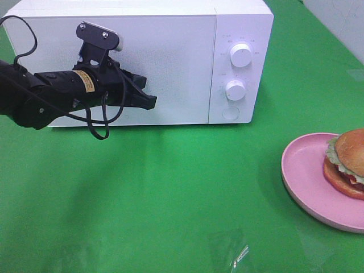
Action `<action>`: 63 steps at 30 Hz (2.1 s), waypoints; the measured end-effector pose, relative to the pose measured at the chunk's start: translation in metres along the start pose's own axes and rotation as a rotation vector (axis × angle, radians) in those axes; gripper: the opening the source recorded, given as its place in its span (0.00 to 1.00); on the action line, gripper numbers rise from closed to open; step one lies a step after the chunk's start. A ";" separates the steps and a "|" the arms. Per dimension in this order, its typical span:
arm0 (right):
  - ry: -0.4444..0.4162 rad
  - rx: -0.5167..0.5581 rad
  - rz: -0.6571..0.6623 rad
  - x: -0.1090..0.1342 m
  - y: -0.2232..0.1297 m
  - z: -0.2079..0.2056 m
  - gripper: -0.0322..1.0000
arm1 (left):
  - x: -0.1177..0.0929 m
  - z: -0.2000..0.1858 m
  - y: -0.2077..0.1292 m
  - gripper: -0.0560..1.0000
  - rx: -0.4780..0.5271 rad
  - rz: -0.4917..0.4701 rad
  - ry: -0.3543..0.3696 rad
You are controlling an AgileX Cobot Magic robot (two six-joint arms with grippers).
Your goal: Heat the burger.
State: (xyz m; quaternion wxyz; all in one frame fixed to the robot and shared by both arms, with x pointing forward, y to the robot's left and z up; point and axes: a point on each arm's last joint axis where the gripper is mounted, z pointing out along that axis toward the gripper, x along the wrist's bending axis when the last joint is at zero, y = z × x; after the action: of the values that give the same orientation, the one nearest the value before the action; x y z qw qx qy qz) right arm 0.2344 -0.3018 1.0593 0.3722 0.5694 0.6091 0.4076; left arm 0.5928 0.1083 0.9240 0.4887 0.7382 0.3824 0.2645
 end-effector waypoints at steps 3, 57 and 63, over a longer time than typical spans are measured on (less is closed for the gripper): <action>0.000 0.000 0.000 0.000 0.000 0.000 0.76 | -0.003 -0.004 0.003 0.05 0.026 -0.046 0.018; 0.000 0.000 0.000 0.000 0.000 0.000 0.76 | 0.033 -0.327 0.035 0.99 0.730 -0.376 0.418; 0.000 0.000 0.000 0.000 0.000 0.000 0.76 | 0.011 -0.352 0.006 0.99 0.661 -0.351 0.425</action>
State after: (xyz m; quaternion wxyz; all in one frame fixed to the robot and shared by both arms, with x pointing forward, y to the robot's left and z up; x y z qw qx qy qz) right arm 0.2344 -0.3018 1.0593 0.3722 0.5694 0.6091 0.4076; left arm 0.3322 0.2988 1.0643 0.1738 0.7080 0.6586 0.1866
